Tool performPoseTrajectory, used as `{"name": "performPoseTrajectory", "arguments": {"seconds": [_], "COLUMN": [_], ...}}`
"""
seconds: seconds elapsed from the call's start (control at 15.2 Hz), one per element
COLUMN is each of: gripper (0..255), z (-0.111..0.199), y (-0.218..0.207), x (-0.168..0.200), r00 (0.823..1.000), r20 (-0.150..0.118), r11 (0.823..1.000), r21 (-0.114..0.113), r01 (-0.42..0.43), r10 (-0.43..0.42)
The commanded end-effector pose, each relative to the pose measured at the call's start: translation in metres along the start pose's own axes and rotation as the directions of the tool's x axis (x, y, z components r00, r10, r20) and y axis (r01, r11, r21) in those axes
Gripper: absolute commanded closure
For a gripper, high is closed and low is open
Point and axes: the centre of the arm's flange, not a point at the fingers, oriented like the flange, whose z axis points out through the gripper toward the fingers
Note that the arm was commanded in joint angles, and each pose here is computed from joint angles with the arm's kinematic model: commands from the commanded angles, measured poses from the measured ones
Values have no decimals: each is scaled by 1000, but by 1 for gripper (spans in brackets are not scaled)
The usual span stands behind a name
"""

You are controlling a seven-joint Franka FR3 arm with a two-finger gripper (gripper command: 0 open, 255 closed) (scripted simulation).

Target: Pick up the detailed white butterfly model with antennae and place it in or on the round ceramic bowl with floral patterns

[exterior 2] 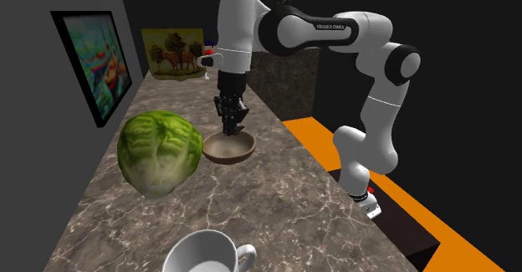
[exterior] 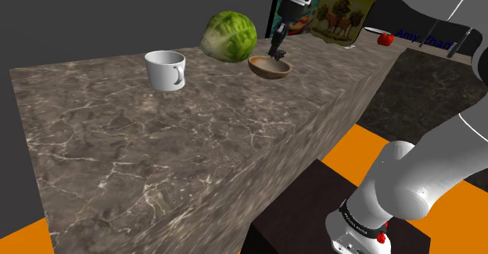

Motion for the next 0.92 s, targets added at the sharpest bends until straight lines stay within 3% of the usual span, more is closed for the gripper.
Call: {"name": "performPoseTrajectory", "arguments": {"seconds": [0.0, 0.53, 0.59, 0.86], "gripper": [255, 255, 0, 0], "z": [13, 13, 13, 13], "y": [1, 1, 1, 1], "x": [-2, -2, -2, -2], "r00": [1000, 1000, 1000, 1000], "r20": [0, 0, 0, 0], "r11": [1000, 1000, 1000, 1000], "r21": [0, 0, 0, 0], "r01": [0, 0, 0, 0], "r10": [0, 0, 0, 0]}}
